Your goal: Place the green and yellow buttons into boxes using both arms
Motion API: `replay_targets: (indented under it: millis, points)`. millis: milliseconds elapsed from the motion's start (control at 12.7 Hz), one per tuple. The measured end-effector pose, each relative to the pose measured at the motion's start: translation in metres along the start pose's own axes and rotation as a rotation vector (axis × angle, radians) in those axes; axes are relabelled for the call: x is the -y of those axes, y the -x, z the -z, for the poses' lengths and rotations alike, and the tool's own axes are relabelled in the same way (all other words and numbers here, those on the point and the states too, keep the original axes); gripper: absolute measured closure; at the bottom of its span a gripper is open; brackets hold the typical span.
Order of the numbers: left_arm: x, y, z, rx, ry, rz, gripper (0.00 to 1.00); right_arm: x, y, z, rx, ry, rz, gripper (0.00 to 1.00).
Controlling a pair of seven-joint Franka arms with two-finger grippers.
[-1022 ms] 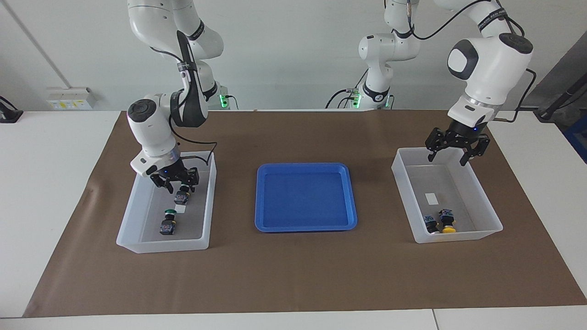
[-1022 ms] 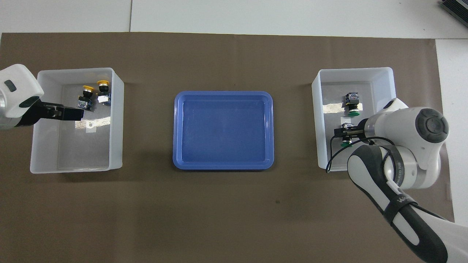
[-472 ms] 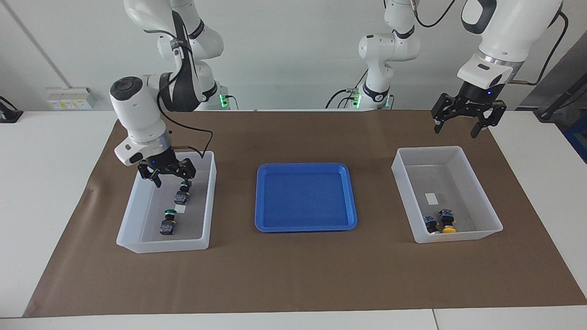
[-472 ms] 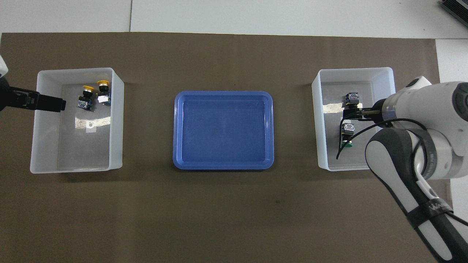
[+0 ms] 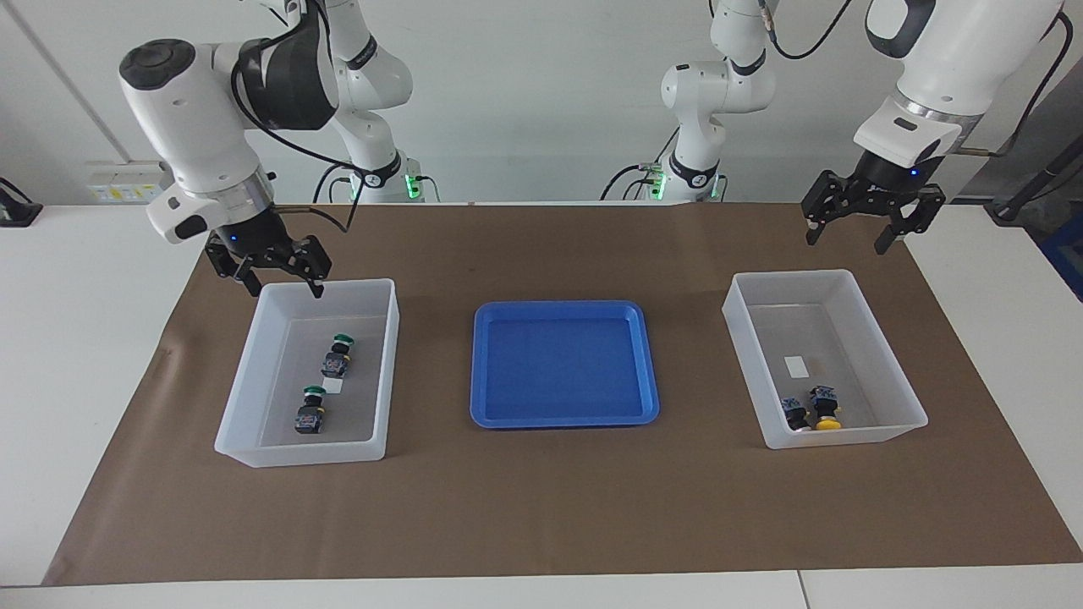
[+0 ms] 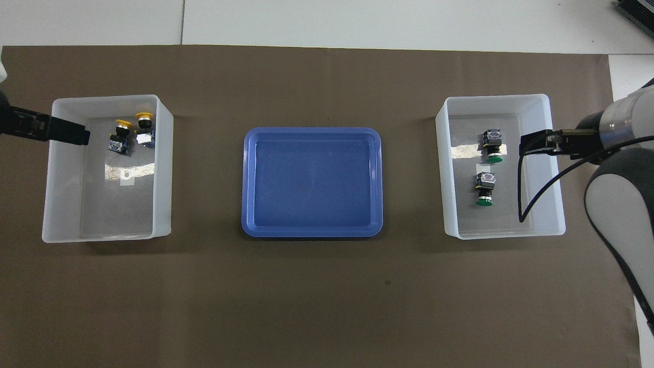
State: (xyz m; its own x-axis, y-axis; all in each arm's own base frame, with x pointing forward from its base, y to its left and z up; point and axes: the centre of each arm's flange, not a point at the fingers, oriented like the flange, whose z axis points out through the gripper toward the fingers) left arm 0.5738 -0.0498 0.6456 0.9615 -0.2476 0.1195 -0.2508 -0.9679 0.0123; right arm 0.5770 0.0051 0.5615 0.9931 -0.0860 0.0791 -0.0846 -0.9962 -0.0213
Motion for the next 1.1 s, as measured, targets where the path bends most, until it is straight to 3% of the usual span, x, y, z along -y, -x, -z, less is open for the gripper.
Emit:
replay_targets:
  millis: [393, 1100]
  points:
    - [-0.004, 0.006, 0.005, 0.013, 0.002, 0.023, 0.00, -0.020, 0.009, 0.067, 0.042, 0.072, -0.003, 0.00]
    - [-0.002, 0.009, 0.006, 0.024, 0.003, 0.026, 0.00, -0.012, 0.013, 0.061, 0.072, 0.042, -0.011, 0.00]
